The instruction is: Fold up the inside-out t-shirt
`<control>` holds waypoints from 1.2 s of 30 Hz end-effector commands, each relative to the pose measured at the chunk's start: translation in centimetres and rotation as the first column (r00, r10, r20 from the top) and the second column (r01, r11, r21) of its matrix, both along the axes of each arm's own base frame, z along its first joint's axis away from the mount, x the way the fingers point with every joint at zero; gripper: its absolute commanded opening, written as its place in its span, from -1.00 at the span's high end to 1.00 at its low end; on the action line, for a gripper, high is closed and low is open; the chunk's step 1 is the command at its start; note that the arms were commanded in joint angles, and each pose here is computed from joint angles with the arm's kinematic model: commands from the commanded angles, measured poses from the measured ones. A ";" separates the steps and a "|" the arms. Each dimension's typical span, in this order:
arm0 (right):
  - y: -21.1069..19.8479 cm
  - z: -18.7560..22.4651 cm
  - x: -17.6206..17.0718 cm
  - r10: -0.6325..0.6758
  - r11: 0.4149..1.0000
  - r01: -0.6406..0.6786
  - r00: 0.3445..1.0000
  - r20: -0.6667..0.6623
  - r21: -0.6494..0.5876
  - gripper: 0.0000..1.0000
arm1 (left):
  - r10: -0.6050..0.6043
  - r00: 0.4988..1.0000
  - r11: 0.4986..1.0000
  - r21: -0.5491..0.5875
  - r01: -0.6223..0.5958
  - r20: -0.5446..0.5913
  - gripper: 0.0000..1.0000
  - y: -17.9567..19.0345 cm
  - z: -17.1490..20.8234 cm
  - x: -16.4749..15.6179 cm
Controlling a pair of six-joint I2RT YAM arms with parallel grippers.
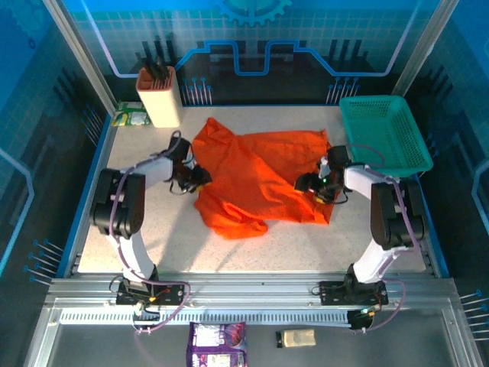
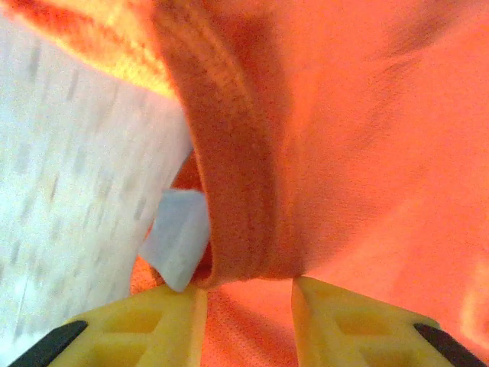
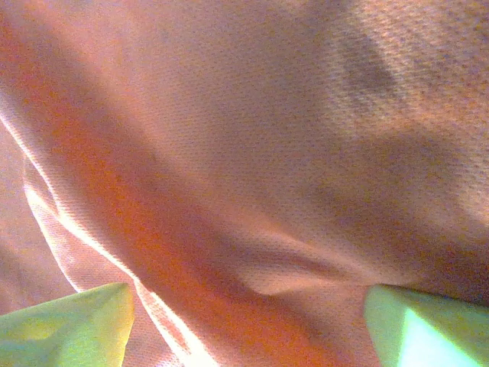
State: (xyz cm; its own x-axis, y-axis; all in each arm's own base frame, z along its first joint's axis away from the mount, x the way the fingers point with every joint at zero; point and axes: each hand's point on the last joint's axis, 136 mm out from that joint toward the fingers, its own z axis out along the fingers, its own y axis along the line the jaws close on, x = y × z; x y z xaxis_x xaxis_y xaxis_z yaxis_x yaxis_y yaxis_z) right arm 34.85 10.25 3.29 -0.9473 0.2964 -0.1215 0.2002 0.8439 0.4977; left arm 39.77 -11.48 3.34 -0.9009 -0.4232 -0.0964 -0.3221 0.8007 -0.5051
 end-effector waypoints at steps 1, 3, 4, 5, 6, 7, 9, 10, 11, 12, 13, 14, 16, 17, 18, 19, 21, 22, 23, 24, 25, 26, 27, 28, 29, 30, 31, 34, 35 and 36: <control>-1.7 0.0 3.0 -0.046 0.997 0.048 0.999 0.026 -0.068 -0.62 | -0.038 0.998 0.999 0.019 0.037 0.048 0.30 0.5 1.5 3.6; -2.6 1.3 4.2 -0.059 0.992 0.065 0.997 0.052 -0.108 -0.61 | -0.025 0.995 1.000 0.016 0.024 0.095 0.30 0.9 3.0 6.0; -3.0 2.2 4.5 -0.058 0.989 0.067 0.996 0.069 -0.131 -0.62 | -0.020 0.992 1.000 0.017 0.018 0.122 0.29 1.0 4.2 6.9; -3.2 3.1 4.6 -0.053 0.987 0.065 0.995 0.085 -0.147 -0.61 | -0.022 0.989 1.000 0.020 0.019 0.147 0.29 0.9 5.5 7.4; -3.4 4.2 4.4 -0.046 0.984 0.063 0.993 0.104 -0.166 -0.60 | -0.027 0.984 0.999 0.023 0.024 0.176 0.27 0.7 7.1 7.6; -3.5 5.2 4.1 -0.036 0.981 0.058 0.992 0.121 -0.185 -0.60 | -0.034 0.979 0.999 0.033 0.028 0.200 0.26 0.5 8.5 7.5; -3.6 6.8 3.1 -0.018 0.976 0.050 0.989 0.150 -0.212 -0.59 | -0.058 0.974 0.996 0.078 0.042 0.221 0.23 0.0 10.3 6.2; -3.6 7.3 2.2 -0.014 0.976 0.047 0.988 0.155 -0.214 -0.58 | -0.073 0.973 0.993 0.110 0.050 0.217 0.22 -0.2 10.8 5.0; -3.5 7.8 1.6 -0.010 0.976 0.045 0.987 0.163 -0.212 -0.57 | -0.082 0.974 0.990 0.130 0.055 0.212 0.21 -0.6 11.0 3.9; -3.5 7.8 0.6 -0.005 0.976 0.039 0.987 0.158 -0.212 -0.56 | -0.090 0.974 0.987 0.146 0.060 0.208 0.20 -1.0 11.2 2.4; -3.5 8.0 -0.4 0.002 0.976 0.032 0.988 0.155 -0.217 -0.55 | -0.091 0.976 0.986 0.154 0.061 0.197 0.20 -1.5 10.9 0.7; -3.5 7.9 -1.3 0.005 0.974 0.028 0.989 0.148 -0.224 -0.54 | -0.093 0.976 0.986 0.156 0.062 0.198 0.19 -2.0 10.7 -0.7; -3.2 7.5 -3.4 0.021 0.971 0.010 0.992 0.126 -0.239 -0.51 | -0.095 0.979 0.988 0.134 0.072 0.179 0.15 -3.6 10.0 -3.8; -3.0 7.2 -4.2 0.034 0.969 -0.004 0.993 0.114 -0.249 -0.50 | -0.092 0.983 0.989 0.127 0.072 0.159 0.15 -4.0 9.3 -5.1; -2.7 6.9 -5.2 0.047 0.964 -0.019 0.994 0.101 -0.264 -0.48 | -0.089 0.987 0.990 0.120 0.073 0.135 0.14 -4.4 8.5 -6.6; -2.5 6.7 -6.1 0.063 0.959 -0.035 0.994 0.091 -0.281 -0.47 | -0.084 0.990 0.990 0.119 0.071 0.109 0.14 -4.7 7.5 -8.1; -2.2 5.9 -7.4 0.082 0.946 -0.057 0.994 0.065 -0.320 -0.46 | -0.073 0.994 0.991 0.117 0.063 0.079 0.13 -5.1 5.6 -10.1; -2.3 5.3 -7.8 0.087 0.938 -0.064 0.995 0.052 -0.340 -0.45 | -0.073 0.996 0.991 0.114 0.066 0.057 0.12 -5.4 4.6 -11.1; -2.3 5.1 -7.7 0.092 0.932 -0.068 0.994 0.052 -0.355 -0.43 | -0.079 0.996 0.991 0.109 0.074 0.039 0.12 -5.7 3.7 -11.6; -2.6 3.8 -8.4 0.094 0.920 -0.080 0.995 0.017 -0.383 -0.42 | -0.084 0.996 0.990 0.112 0.083 0.012 0.11 -6.0 2.8 -12.3; -2.9 3.3 -8.5 0.096 0.907 -0.087 0.995 0.001 -0.412 -0.40 | -0.095 0.995 0.989 0.115 0.095 -0.009 0.10 -6.3 2.1 -12.8; -3.2 3.0 -8.4 0.097 0.896 -0.089 0.995 -0.004 -0.435 -0.39 | -0.108 0.994 0.988 0.110 0.110 -0.022 0.09 -6.7 1.6 -13.1; -3.5 2.6 -8.2 0.097 0.885 -0.090 0.995 -0.008 -0.457 -0.39 | -0.116 0.992 0.987 0.104 0.119 -0.039 0.07 -7.1 1.0 -13.4; -3.5 2.3 -8.0 0.099 0.881 -0.093 0.995 -0.011 -0.464 -0.38 | -0.122 0.991 0.986 0.104 0.127 -0.052 0.05 -7.3 0.5 -13.6; -3.5 2.0 -7.9 0.102 0.880 -0.097 0.995 -0.013 -0.465 -0.38 | -0.129 0.990 0.985 0.110 0.136 -0.062 0.05 -7.5 0.1 -13.8; -3.4 1.8 -7.7 0.104 0.880 -0.098 0.994 -0.012 -0.464 -0.37 | -0.130 0.989 0.984 0.112 0.138 -0.072 0.04 -7.5 -0.4 -13.9; -3.3 1.6 -7.5 0.111 0.880 -0.103 0.994 -0.012 -0.463 -0.36 | -0.129 0.988 0.984 0.112 0.138 -0.084 0.03 -7.5 -0.9 -14.1; -2.8 0.9 -7.0 0.123 0.889 -0.116 0.992 -0.013 -0.444 -0.29 | -0.123 0.988 0.983 0.124 0.134 -0.094 0.04 -7.4 -1.9 -14.1; -2.6 0.8 -6.8 0.126 0.892 -0.119 0.992 -0.012 -0.435 -0.25 | -0.125 0.988 0.982 0.131 0.136 -0.095 0.05 -7.3 -2.1 -14.0; -2.5 0.7 -6.6 0.129 0.893 -0.122 0.991 -0.013 -0.434 -0.17 | -0.124 0.988 0.981 0.139 0.136 -0.091 0.11 -7.2 -2.3 -13.9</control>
State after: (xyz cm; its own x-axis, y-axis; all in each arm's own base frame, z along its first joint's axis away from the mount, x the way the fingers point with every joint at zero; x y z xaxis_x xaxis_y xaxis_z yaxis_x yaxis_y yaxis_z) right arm 27.66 7.39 4.41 -0.9704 0.1070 -0.2165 0.0914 0.9925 0.0808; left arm 25.81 -18.62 1.83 -0.9570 -0.2819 -0.0687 -0.2397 0.9015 -0.3604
